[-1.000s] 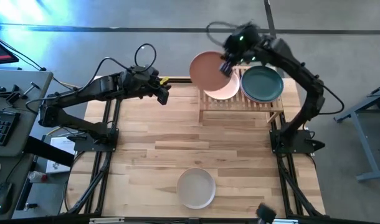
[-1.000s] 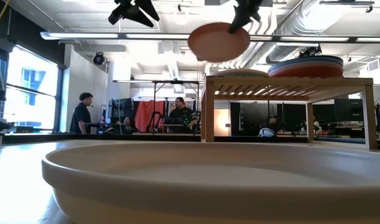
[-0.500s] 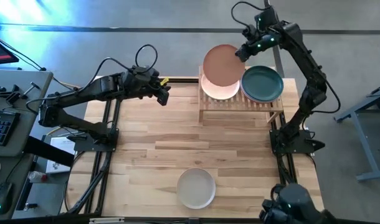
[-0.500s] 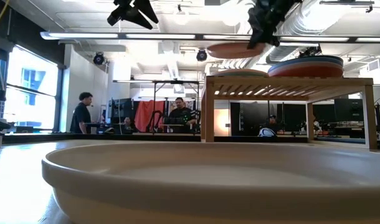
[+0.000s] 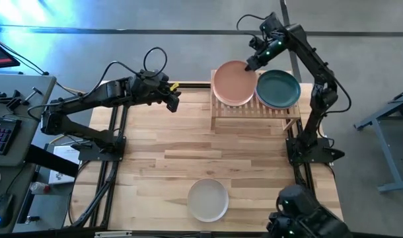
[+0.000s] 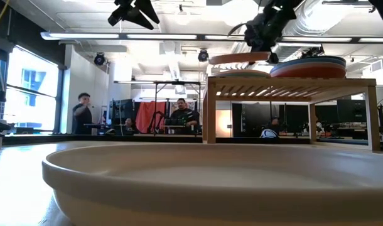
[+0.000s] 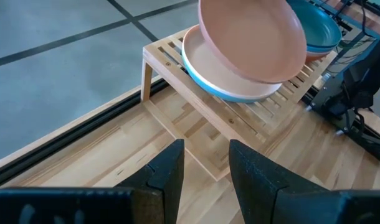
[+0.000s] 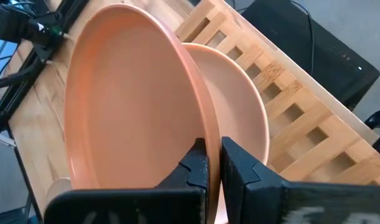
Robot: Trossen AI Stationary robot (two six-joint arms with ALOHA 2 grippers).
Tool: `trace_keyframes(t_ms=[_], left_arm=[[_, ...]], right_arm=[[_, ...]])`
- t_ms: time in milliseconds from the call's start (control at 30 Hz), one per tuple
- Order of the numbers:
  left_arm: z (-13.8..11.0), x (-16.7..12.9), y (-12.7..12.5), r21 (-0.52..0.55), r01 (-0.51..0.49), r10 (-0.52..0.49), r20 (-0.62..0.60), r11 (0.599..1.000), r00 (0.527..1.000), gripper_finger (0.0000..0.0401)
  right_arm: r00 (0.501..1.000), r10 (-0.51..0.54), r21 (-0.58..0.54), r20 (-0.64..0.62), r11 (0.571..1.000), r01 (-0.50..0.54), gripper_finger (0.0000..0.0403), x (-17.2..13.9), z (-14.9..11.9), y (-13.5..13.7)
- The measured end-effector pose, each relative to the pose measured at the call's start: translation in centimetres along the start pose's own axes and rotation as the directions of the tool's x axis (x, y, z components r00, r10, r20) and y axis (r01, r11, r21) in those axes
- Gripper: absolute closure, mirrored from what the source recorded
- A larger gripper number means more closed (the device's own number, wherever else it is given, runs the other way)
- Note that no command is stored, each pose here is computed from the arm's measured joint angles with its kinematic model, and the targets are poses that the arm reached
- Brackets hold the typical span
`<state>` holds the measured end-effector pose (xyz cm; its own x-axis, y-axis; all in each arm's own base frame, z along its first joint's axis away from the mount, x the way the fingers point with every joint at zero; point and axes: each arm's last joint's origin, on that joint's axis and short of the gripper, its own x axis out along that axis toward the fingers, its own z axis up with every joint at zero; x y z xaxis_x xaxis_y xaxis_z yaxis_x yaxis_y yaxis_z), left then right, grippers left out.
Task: Place and stack plates onto a shelf
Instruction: Stack the brown plate on top of the light yellow plate onto the shelf
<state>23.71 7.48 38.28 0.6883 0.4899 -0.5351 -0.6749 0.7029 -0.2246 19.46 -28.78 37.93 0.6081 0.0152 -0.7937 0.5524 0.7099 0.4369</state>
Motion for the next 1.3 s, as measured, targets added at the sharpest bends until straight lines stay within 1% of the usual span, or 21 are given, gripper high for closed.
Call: trace_keyframes(t_ms=[133,200,367,533,733,867,1033,1200,1300], left_arm=[[0.0,0.0,0.0,0.000,0.000,0.000,0.000,1.000,1.000,0.0286],[0.0,0.0,0.0,0.000,0.000,0.000,0.000,1.000,1.000,0.0286],[0.0,0.0,0.0,0.000,0.000,0.000,0.000,1.000,1.000,0.0286],[0.0,0.0,0.0,0.000,0.000,0.000,0.000,1.000,1.000,0.0286],[0.0,0.0,0.0,0.000,0.000,0.000,0.000,1.000,1.000,0.0286],[0.0,0.0,0.0,0.000,0.000,0.000,0.000,1.000,1.000,0.0286],[0.0,0.0,0.0,0.000,0.000,0.000,0.000,1.000,1.000,0.0286],[0.0,0.0,0.0,0.002,0.000,0.000,0.000,1.000,1.000,0.0286],[0.0,0.0,0.0,0.016,0.000,0.000,0.000,1.000,1.000,0.0286]], right_arm=[[1.000,-0.003,-0.004,-0.019,1.000,0.003,0.0403,0.8,0.2,0.0],[0.999,-0.038,-0.009,-0.021,0.999,0.038,0.0403,0.8,0.2,-0.1],[0.997,-0.072,-0.015,-0.038,0.997,0.071,0.0403,1.0,0.2,0.2],[0.990,-0.127,-0.036,-0.054,0.992,0.125,0.0403,1.4,0.2,0.7],[0.989,-0.133,-0.041,-0.067,0.991,0.131,0.0403,1.8,0.2,0.8],[0.990,-0.133,-0.057,-0.048,0.990,0.130,0.0401,1.9,0.4,1.1],[0.991,-0.131,-0.063,-0.039,0.990,0.128,0.0380,2.0,0.6,1.2],[0.990,-0.136,-0.068,-0.038,0.989,0.133,0.0337,2.0,0.6,1.3],[0.984,-0.175,-0.071,-0.039,0.982,0.172,0.0314,2.0,0.6,1.1]])
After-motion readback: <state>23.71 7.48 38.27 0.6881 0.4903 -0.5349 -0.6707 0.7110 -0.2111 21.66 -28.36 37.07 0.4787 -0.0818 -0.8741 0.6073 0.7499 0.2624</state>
